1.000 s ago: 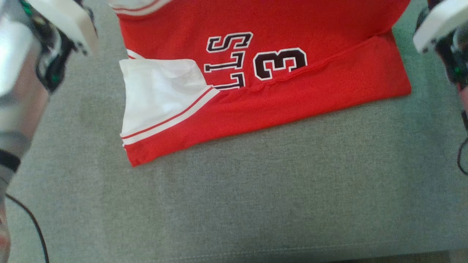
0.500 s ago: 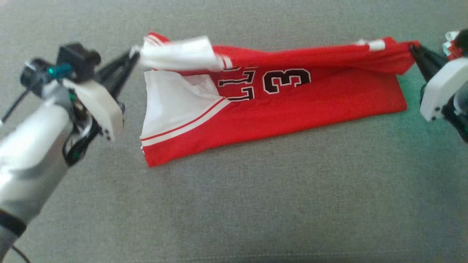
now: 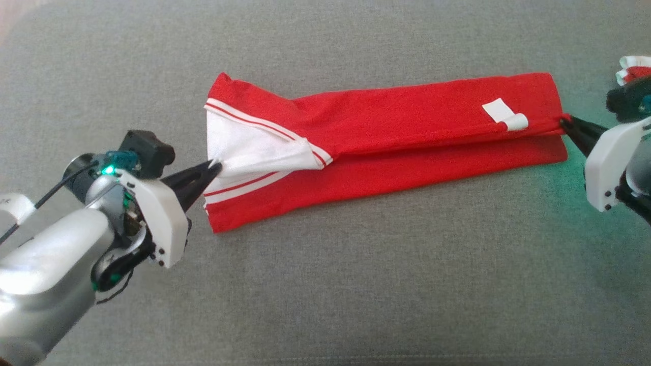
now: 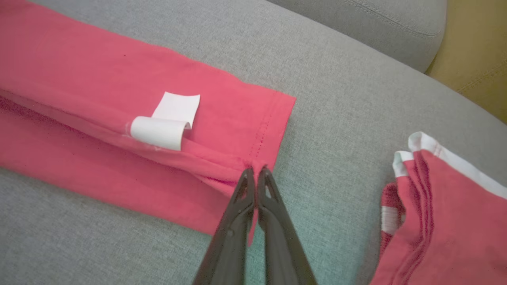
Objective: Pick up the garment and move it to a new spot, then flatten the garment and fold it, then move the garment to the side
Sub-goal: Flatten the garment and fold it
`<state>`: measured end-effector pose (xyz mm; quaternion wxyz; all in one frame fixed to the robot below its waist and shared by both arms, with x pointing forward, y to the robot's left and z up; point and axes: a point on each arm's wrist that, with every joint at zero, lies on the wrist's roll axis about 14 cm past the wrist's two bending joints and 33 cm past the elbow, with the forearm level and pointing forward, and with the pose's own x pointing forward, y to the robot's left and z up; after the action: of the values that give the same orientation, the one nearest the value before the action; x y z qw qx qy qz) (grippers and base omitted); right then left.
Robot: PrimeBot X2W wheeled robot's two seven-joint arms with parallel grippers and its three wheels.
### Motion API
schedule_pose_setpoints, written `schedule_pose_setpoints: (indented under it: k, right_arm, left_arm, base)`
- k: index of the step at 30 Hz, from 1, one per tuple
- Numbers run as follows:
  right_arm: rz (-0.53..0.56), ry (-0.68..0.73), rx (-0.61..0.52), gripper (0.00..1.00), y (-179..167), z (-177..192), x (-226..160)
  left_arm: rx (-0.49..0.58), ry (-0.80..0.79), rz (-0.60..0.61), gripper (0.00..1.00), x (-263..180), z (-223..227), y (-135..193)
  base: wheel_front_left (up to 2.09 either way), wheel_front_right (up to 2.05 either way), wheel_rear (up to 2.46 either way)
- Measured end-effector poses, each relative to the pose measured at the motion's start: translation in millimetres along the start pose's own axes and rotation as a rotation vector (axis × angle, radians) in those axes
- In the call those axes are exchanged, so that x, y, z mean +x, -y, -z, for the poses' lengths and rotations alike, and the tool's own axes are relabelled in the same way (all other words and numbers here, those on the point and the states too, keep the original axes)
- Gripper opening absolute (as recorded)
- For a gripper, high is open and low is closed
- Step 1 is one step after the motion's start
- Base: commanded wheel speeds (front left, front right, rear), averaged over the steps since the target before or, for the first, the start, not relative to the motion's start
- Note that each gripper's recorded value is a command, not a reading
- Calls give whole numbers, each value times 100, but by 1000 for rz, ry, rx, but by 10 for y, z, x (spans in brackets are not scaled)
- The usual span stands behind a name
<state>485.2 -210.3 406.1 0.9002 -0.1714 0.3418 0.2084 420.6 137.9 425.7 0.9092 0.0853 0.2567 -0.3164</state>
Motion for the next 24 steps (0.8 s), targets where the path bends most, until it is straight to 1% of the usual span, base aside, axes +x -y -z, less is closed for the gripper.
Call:
schedule_pose_setpoints:
  k: [7,8,9,10,11,14,17,21,24]
  right_arm:
    - [-20,-57,-1,0,-36,179,49]
    - [-17,-63,7,0,-23,195,47]
    - [-10,-71,12,0,5,211,43]
    - [-2,-74,15,69,35,214,35]
    - [1,-72,24,100,48,208,25]
    - [4,-58,58,100,58,186,-15]
    - [20,-11,94,100,113,92,-78]
    - [47,112,166,100,217,-164,-199]
    - [62,256,256,100,277,-457,-302]
  left_arm:
    - [-24,-48,23,0,95,142,64]
    - [-29,-52,24,30,107,153,65]
    - [-31,-57,24,30,116,163,65]
    - [-31,-57,22,100,124,162,64]
    - [-31,-50,11,100,132,149,53]
    - [-22,-10,-34,100,135,72,-24]
    - [-25,70,-99,100,116,-99,-146]
    - [-58,247,-198,100,52,-499,-314]
    - [-105,370,-279,100,-42,-746,-443]
  base:
    - [0,0,0]
    - [0,0,0]
    - [0,0,0]
    - [0,0,0]
    - [0,0,0]
    - [0,0,0]
    - [0,0,0]
    - [0,0,0]
    - [0,0,0]
